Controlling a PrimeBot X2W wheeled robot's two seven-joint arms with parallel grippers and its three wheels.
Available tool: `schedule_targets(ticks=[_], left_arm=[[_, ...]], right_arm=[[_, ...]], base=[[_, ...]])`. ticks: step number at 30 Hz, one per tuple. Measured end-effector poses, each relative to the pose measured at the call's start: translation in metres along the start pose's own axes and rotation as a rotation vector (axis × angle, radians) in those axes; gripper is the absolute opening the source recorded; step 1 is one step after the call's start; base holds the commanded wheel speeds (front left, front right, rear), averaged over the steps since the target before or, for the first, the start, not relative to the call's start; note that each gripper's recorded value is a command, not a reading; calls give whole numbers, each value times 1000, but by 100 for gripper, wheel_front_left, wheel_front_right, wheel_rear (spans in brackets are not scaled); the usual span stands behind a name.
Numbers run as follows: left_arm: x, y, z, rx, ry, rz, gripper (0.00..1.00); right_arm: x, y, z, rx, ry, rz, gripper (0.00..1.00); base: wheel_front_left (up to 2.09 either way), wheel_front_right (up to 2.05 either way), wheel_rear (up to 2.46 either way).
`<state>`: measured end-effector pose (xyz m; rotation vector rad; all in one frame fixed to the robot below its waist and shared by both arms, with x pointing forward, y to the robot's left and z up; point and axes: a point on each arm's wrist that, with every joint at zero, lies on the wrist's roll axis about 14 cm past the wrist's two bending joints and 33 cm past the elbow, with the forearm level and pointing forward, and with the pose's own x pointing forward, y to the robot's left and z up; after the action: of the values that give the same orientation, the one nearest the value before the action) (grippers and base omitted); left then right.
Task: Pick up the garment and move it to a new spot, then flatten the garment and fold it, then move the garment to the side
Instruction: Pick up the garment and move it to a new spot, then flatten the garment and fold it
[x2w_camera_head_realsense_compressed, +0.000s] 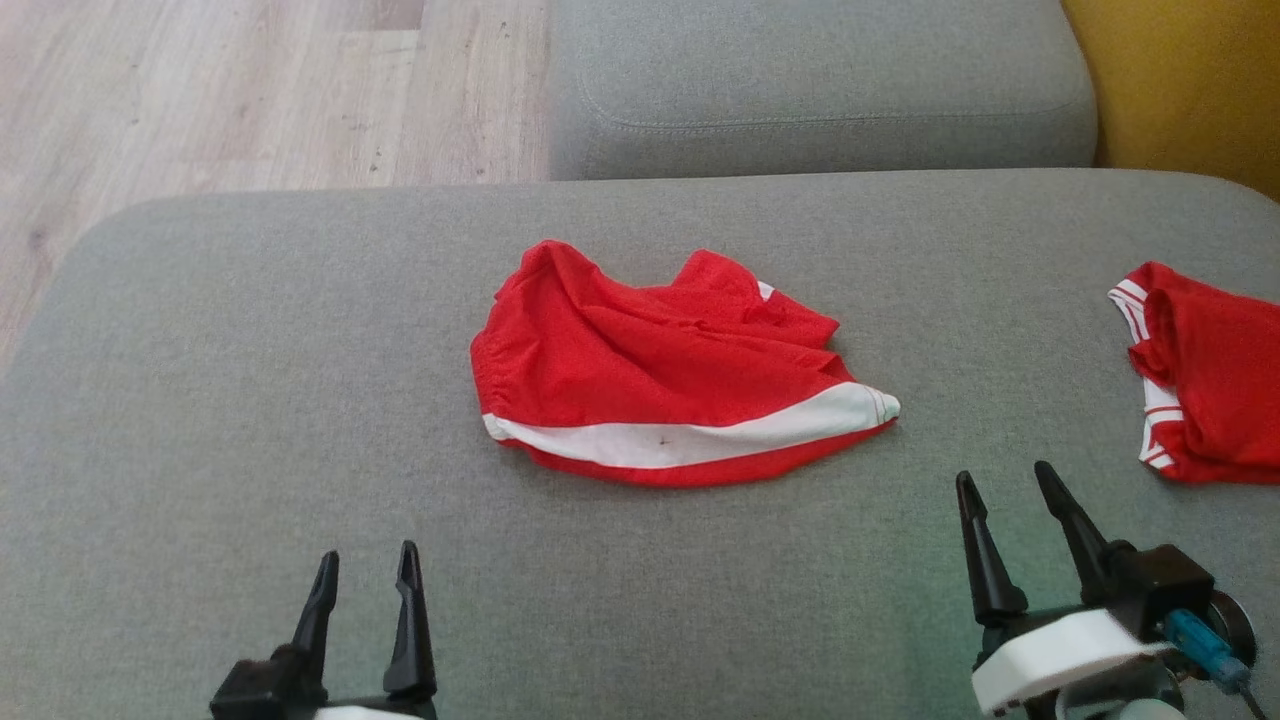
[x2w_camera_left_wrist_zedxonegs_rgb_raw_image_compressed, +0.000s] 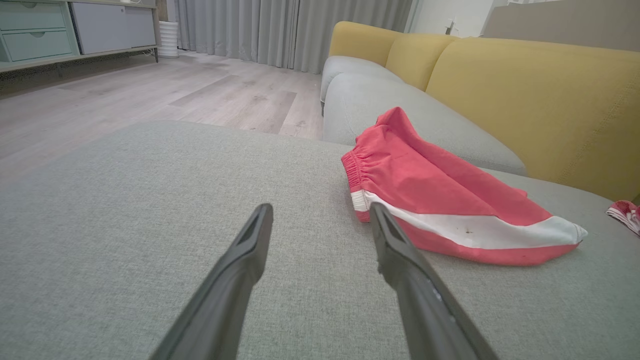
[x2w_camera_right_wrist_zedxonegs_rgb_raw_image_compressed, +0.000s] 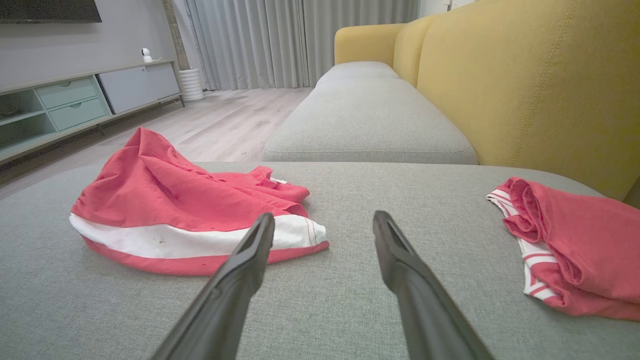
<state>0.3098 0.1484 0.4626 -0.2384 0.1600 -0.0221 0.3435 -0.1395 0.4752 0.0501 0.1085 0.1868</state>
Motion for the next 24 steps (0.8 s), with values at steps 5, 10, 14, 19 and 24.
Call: schedule_targets(ticks=[5, 10, 14, 19, 24], left_arm=[[1, 0, -1, 0, 4, 0, 100], [1, 1, -2, 3, 9, 0, 100], [1, 1, -5, 4, 19, 1, 100], [5, 2, -8, 3, 37, 7, 100], [14, 5, -5, 4, 28, 18, 100]], right_arm=[[1, 0, -1, 0, 3, -1, 100], [1, -1, -4, 1, 12, -1, 100], [3, -1, -7, -12, 23, 0, 100], [22, -7, -10, -55, 79, -6, 100], [64, -5, -12, -111, 195, 13, 100]], base=[[0, 0, 0], [0, 0, 0], [0, 0, 0], [0, 0, 0], [0, 0, 0]])
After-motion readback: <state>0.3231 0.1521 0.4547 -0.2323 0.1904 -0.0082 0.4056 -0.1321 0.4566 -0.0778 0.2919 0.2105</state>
